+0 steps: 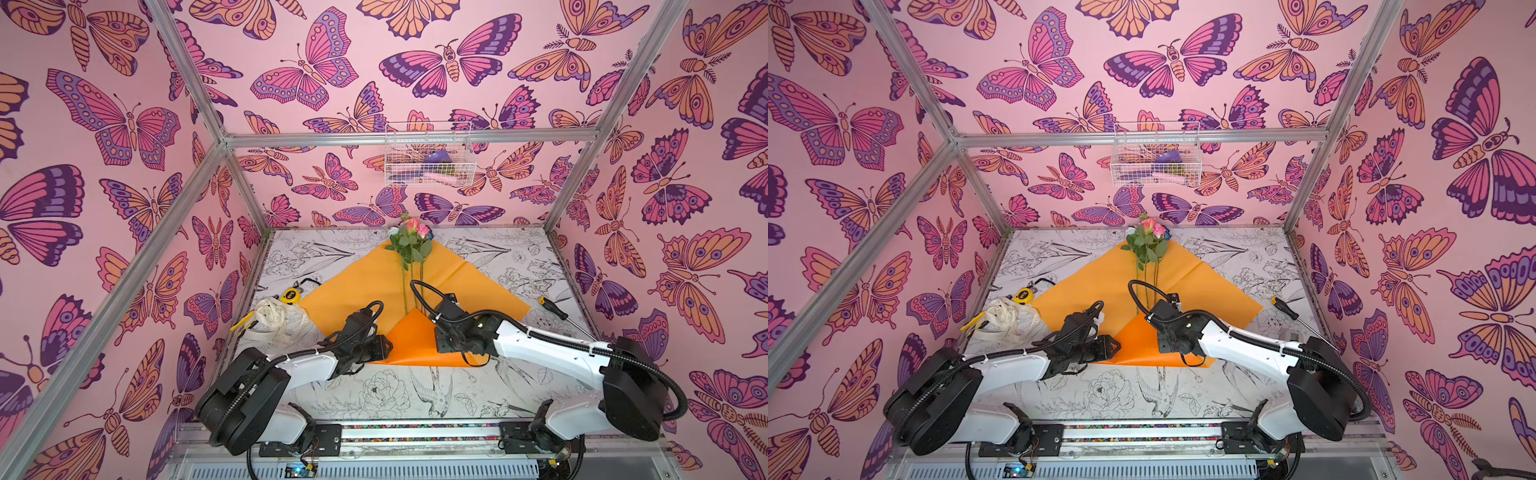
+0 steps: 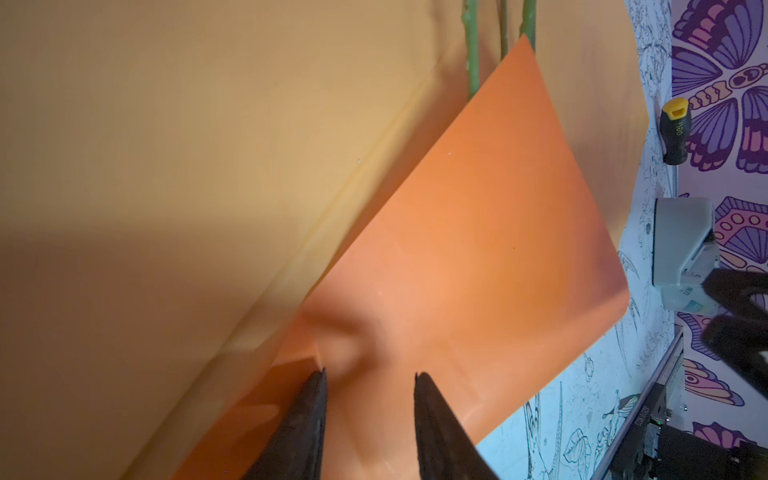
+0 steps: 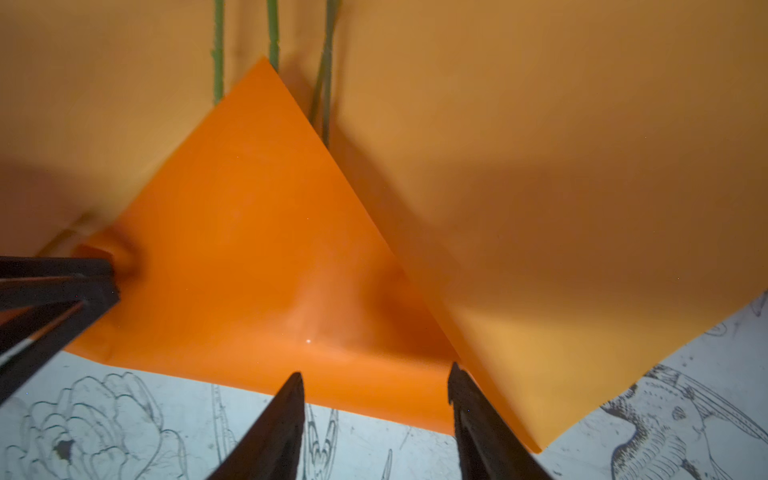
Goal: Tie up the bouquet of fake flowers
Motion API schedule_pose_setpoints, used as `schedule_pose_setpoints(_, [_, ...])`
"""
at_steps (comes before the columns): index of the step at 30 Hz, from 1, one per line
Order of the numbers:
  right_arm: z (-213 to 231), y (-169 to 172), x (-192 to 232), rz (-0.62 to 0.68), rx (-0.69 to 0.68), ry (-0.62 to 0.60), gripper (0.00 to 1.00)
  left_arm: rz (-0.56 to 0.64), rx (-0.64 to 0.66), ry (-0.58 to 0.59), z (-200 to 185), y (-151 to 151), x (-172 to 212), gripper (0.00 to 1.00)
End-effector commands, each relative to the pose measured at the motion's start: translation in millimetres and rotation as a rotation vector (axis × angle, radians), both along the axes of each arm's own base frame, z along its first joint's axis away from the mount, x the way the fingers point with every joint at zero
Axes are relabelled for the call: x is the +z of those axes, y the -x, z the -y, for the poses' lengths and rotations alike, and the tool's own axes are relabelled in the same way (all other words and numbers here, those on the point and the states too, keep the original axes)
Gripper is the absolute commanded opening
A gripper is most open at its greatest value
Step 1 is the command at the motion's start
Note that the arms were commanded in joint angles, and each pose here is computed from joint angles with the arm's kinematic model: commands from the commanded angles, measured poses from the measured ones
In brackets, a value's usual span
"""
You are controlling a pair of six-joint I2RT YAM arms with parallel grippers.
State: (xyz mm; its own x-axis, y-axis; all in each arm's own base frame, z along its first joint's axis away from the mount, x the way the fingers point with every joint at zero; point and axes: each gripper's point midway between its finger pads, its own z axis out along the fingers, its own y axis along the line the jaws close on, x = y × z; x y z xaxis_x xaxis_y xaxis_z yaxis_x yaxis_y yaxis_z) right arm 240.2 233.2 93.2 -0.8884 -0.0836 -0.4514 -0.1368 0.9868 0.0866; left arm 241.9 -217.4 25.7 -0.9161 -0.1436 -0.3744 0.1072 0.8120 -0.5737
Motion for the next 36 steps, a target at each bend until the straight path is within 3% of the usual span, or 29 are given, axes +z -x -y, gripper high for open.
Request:
schedule_pose_setpoints(1, [-18,-12,1,0.013,0.043,0.008,0.55,-0.044,0.011,-0.036,-9,7,-12,0.38])
schedule_pose_setpoints(13, [-46,-31,-42,-0.036,0.145,0.19,0.61,-0.042,0.019,-0.024,-7,4,-7,0.4])
schedule_pose_setpoints(18, [-45,-30,-61,-0.066,0.146,0.223,0.63,-0.05,0.059,-0.031,-13,4,-1,0.48])
schedule_pose_setpoints(23, [-42,-29,-66,-0.073,0.137,0.241,0.63,-0.068,0.173,-0.059,-37,7,12,0.62])
schedule_pose_setpoints(28, [-39,-29,-65,-0.07,0.13,0.248,0.64,-0.184,0.38,-0.138,-85,27,12,0.8])
schedule_pose_setpoints(32, [-40,-30,-66,-0.071,0.129,0.246,0.64,-0.22,0.52,-0.085,-111,37,12,0.97])
schedule_pose_setpoints(36, [-43,-30,-67,-0.076,0.132,0.238,0.64,-0.189,0.591,-0.035,-126,36,15,0.99])
